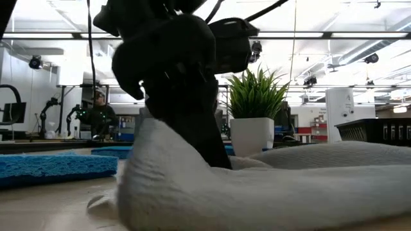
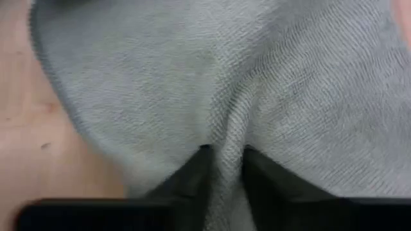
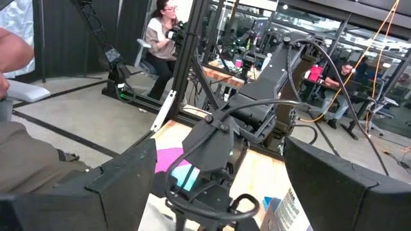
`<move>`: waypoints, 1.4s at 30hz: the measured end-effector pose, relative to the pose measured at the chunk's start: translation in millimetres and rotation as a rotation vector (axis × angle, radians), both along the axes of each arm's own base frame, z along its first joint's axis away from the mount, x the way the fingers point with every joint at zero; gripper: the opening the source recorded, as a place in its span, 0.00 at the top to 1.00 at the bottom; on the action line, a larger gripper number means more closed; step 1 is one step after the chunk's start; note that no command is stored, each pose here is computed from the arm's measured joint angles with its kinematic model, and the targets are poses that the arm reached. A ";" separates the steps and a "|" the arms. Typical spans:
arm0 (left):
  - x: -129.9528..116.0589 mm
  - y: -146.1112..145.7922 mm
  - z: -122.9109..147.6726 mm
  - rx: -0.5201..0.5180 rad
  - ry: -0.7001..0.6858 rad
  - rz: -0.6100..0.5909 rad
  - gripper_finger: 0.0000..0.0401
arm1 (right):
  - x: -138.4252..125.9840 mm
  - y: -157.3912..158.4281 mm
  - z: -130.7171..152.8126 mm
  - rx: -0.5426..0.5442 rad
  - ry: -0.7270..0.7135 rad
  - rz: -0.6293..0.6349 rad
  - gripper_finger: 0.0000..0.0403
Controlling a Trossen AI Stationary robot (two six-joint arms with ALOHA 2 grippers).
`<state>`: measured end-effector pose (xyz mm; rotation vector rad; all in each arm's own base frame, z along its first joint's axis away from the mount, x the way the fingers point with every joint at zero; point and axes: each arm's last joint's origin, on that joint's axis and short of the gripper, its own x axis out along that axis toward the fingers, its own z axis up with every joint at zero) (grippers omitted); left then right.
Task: Pick & Place Kitchen Items
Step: Put the gray towel into the purple bucket
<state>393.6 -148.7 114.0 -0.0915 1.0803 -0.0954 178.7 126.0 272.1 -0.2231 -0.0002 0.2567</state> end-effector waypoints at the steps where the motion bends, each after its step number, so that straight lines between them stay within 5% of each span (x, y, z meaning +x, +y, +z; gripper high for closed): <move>1: 0.1 1.4 0.4 0.000 0.003 0.003 0.88 | 0.0 0.0 0.0 0.000 0.000 0.000 0.17; 3: -0.6 3.7 2.1 0.000 0.012 0.006 0.96 | 0.0 0.0 0.0 0.000 0.000 0.000 0.17; 17: -17.8 12.4 68.2 0.014 -0.053 -0.056 0.99 | 0.1 0.0 -0.2 -0.002 0.001 0.000 0.17; 32: -38.3 25.8 171.3 0.109 -0.481 -0.032 0.99 | 1.1 1.4 -5.6 0.029 0.051 0.015 0.17; 42: -39.9 27.8 202.6 0.143 -0.695 -0.066 0.99 | 31.0 5.6 -20.2 0.009 0.138 -0.082 0.17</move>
